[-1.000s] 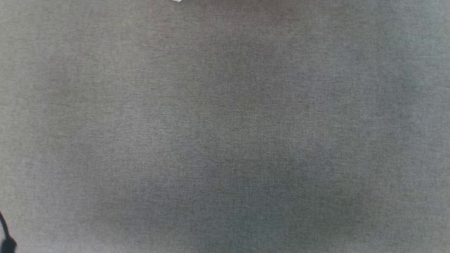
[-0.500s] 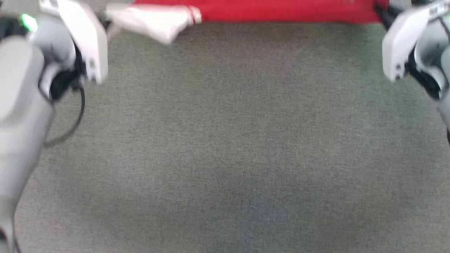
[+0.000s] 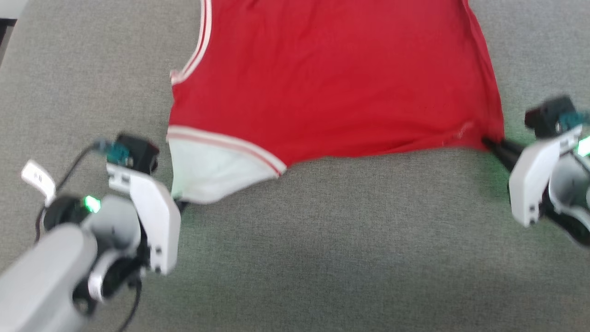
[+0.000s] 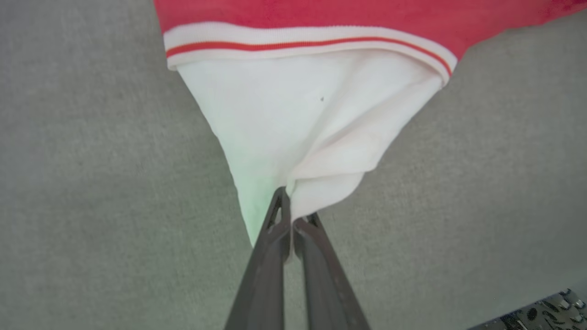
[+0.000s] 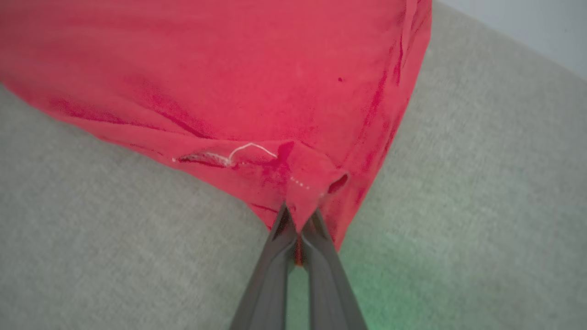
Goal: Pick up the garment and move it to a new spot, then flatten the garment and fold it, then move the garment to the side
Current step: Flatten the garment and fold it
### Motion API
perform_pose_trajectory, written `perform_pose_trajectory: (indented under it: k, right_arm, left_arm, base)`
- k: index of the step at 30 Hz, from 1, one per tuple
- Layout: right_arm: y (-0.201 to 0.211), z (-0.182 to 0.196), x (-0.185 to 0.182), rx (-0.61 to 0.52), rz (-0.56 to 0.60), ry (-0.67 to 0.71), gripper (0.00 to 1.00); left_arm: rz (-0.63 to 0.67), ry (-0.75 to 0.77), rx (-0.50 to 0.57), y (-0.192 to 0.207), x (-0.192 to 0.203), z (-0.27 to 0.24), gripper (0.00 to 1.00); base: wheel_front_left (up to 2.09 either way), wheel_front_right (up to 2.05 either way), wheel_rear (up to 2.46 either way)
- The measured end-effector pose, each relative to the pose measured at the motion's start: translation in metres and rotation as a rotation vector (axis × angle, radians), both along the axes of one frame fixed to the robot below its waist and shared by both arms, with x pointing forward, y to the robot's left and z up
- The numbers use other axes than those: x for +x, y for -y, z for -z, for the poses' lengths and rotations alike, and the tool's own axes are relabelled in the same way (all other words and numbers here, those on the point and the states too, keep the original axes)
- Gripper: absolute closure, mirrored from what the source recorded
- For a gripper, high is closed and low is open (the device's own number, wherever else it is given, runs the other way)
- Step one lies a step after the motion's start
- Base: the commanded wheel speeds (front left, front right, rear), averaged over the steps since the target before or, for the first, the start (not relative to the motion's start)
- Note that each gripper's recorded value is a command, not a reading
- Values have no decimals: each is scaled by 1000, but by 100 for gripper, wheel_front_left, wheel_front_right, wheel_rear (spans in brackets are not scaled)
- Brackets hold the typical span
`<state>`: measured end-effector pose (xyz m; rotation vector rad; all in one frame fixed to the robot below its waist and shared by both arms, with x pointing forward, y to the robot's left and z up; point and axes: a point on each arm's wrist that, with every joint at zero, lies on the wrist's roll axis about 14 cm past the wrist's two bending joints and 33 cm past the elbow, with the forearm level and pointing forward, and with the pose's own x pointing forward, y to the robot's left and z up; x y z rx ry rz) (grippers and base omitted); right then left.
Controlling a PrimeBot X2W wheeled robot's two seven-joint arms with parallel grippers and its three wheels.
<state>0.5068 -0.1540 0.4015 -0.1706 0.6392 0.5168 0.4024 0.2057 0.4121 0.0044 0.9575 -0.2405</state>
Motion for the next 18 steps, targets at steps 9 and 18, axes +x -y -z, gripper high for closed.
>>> perform_pose_trajectory:
  k: [9, 18]
  right_arm:
    - [10, 17, -64, 22, 5, -126, 100]
    - [14, 27, -132, 9, -47, -276, 100]
  left_arm:
    - [-38, -127, -66, 17, -69, 11, 100]
    - [-86, -215, -41, 7, -106, 18, 100]
  base:
    - [0, 0, 0]
    - [0, 0, 0]
